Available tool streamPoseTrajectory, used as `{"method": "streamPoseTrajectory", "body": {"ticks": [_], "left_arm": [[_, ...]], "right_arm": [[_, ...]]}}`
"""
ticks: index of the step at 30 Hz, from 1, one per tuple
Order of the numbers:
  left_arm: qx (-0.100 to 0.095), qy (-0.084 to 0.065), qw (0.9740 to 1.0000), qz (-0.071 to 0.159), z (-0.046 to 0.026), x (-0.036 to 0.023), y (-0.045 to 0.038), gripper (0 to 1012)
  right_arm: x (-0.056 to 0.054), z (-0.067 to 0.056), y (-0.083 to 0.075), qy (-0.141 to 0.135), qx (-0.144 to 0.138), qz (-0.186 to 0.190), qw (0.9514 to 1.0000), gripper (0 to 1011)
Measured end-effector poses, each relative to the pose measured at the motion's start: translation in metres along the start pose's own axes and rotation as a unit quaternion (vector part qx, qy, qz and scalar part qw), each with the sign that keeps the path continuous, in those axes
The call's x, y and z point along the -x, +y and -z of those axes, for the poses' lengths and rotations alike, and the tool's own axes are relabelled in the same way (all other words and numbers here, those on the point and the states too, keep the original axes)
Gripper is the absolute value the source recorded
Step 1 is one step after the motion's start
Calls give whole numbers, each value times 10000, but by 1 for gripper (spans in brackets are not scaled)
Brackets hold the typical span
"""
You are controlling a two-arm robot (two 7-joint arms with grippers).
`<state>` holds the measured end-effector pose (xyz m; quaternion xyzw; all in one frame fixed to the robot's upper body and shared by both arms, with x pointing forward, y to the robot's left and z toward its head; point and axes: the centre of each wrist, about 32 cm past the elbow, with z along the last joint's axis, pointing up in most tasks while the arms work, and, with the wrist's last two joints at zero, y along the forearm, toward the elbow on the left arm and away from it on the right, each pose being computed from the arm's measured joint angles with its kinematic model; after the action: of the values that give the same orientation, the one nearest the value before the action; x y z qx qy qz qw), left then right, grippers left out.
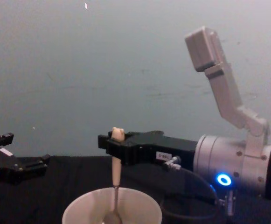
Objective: Pick up the stirring spoon with one hand, stir inside the cup, then place it back in its original position.
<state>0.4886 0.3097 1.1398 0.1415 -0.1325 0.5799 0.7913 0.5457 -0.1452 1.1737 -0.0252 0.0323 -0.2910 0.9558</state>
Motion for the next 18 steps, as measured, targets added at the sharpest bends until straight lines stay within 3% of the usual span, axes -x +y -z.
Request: {"method": "streamPoseTrajectory", "body": {"ticks": [18], "left_arm": [[0,0,10000,0,0,0,0,1001]], "right_arm": [[-43,-30,-347,-71,-14,-44,10000,215]]}}
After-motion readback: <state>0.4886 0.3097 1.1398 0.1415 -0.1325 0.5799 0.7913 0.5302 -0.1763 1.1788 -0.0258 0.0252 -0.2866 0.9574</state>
